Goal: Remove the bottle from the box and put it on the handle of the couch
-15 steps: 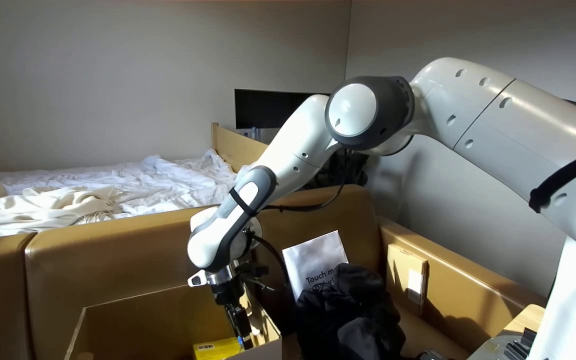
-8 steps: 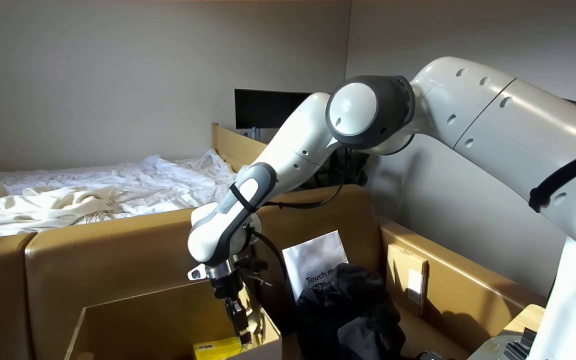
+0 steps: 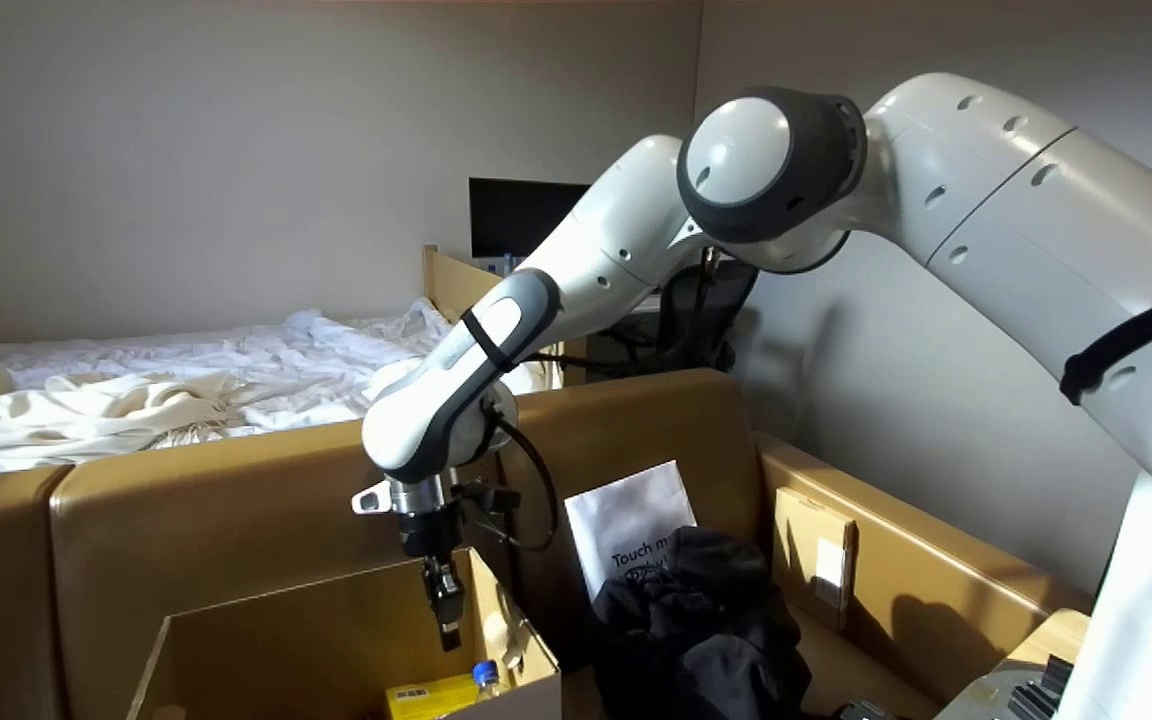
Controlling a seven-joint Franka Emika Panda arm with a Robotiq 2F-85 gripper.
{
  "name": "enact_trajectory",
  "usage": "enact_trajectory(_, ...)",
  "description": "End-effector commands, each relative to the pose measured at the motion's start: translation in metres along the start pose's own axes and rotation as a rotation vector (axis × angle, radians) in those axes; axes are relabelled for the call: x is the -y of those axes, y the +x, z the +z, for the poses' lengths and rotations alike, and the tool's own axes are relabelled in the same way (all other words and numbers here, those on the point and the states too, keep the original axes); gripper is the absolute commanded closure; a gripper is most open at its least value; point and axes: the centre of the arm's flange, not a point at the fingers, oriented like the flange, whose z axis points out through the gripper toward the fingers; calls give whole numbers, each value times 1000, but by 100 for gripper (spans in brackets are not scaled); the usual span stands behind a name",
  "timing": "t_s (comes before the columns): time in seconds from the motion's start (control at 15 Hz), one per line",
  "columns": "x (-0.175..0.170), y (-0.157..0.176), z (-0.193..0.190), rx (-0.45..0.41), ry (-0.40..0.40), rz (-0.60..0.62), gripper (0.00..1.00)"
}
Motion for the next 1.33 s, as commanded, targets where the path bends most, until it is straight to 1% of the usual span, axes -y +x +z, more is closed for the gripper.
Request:
enact_trajectory(0.0, 32, -12, -26, -8, -40, 19, 95)
enact_trajectory(0.07, 29, -13, -23, 18, -33, 36, 94)
enact_trajectory(0.13, 26, -14, -20, 56, -40, 50, 69)
enact_trajectory(0.2, 23, -15, -13, 63, -32, 66, 69)
enact_trajectory(0.33, 12, -16, 5, 158, -19, 155, 58)
enact_trajectory(0.4, 9, -18, 14, 194, -24, 194, 52)
enact_trajectory(0.47, 7, -19, 20, 221, -5, 238, 45)
enact_trajectory(0.53, 5, -20, 26, 239, -8, 273, 39)
enact_trajectory(0.73, 0, -16, 33, 257, 7, 319, 19)
enact_trajectory(0.87, -5, -14, 29, 253, -6, 346, 8)
enact_trajectory(0.93, -9, -15, 26, 250, -23, 367, 1)
enact_trajectory(1.13, -20, -17, 18, 220, -58, 414, 0)
enact_trajectory(1.27, -24, -11, 18, 195, -48, 418, 0)
